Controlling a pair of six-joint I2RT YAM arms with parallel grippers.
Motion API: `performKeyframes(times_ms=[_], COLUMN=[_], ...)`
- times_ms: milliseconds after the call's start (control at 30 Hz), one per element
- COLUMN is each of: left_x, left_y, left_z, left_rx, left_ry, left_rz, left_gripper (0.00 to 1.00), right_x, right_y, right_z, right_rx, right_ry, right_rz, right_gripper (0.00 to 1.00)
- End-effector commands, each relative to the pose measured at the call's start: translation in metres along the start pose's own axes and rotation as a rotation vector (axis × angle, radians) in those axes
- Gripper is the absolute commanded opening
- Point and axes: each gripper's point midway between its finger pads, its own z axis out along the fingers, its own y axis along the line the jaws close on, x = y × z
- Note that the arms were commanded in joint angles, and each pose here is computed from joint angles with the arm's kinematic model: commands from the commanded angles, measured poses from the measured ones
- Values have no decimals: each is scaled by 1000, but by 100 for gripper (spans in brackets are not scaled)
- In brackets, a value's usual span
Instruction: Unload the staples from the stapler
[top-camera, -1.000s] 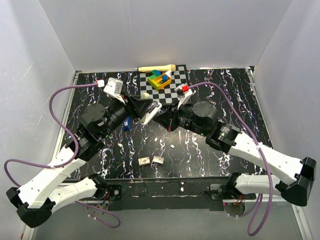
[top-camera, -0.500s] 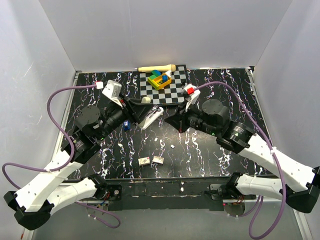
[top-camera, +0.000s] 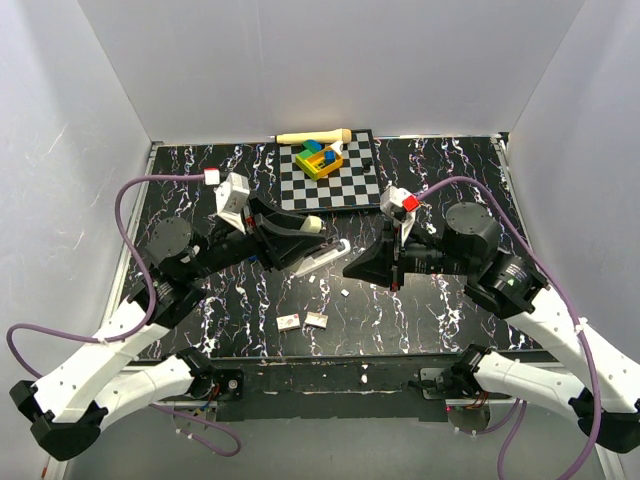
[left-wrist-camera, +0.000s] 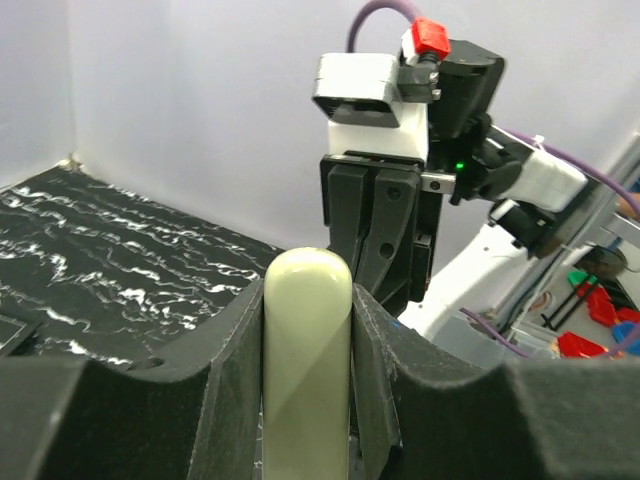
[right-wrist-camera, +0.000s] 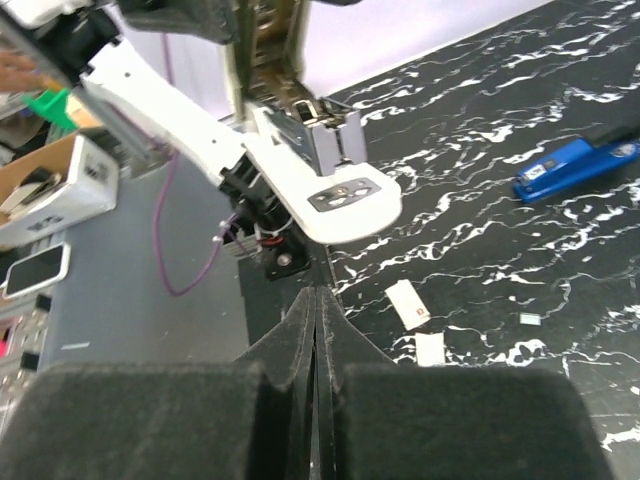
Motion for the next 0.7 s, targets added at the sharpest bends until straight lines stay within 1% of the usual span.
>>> performKeyframes(times_ms=[0, 200, 667], left_x=[-10, -2, 16], left_y=[-32, -50, -58], left_z=[2, 4, 7], left_rx=[180, 311, 413], left_ry=[-20, 27, 109], left_rz=[19, 11, -16], left_gripper=[0, 0, 0], right_x=[0, -9, -26], right_y=[26, 33, 42], right_z=[-5, -4, -5], right_rx=[-151, -198, -230], right_ry=[2, -20, -42], right_rz=[-58, -94, -143], right_gripper=[1, 1, 1])
